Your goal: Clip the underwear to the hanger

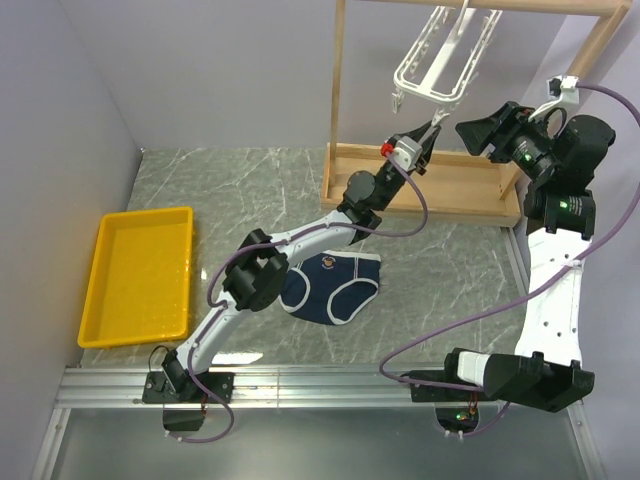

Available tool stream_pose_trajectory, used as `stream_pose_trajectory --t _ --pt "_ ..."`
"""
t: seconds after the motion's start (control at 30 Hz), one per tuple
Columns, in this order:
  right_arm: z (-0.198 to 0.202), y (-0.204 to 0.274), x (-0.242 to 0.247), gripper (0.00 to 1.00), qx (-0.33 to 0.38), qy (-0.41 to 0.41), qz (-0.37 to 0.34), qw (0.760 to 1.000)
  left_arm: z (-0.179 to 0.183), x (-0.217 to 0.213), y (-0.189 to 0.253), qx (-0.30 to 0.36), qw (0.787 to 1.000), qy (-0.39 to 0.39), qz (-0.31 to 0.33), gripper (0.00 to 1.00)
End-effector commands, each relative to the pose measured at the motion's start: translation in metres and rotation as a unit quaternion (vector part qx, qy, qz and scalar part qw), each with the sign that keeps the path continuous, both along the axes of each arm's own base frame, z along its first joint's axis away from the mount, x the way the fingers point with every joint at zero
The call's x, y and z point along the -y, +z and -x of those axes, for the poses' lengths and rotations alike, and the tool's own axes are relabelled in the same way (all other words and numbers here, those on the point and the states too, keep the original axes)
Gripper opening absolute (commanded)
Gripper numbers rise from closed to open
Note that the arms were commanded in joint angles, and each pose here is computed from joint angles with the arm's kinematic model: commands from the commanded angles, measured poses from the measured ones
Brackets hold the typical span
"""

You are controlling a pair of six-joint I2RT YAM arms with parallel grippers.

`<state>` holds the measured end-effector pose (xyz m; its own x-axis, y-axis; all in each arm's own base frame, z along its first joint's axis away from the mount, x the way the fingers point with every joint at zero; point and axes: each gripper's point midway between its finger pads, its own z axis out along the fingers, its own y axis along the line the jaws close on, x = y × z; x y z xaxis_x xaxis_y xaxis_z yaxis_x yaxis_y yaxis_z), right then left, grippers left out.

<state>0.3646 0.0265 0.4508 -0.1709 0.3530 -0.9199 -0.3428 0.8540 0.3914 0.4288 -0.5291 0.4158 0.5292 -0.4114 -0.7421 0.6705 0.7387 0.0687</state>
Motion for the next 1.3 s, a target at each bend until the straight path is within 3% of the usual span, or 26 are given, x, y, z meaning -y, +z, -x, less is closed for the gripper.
stream_pose_trajectory --t 0.0,0.33,0.37,0.5,0.6,1.27 --pt "0.003 0.03 -0.004 0.77 0.047 0.012 0.011 0.999 0.02 -0.015 0.035 0.029 0.999 -0.013 0.029 0.29" --pt "-0.014 0.022 -0.016 0.69 0.045 0.053 0.011 0.998 0.038 -0.019 0.053 0.023 0.996 -0.088 0.024 0.19" --pt "-0.015 0.021 -0.017 0.68 0.045 0.056 0.009 0.997 0.037 -0.02 0.054 0.022 0.996 -0.088 0.025 0.21" --pt "-0.017 0.026 -0.023 0.63 0.057 0.062 0.011 0.996 0.038 -0.021 0.062 0.025 0.995 -0.089 0.031 0.45" --pt "-0.019 0.028 -0.027 0.61 0.065 0.066 0.011 0.996 0.034 -0.019 0.064 0.021 0.996 -0.083 0.029 0.54" --pt "-0.027 0.031 -0.057 0.49 0.066 0.106 0.001 0.992 0.023 0.002 0.048 0.018 0.996 -0.088 0.003 0.54"
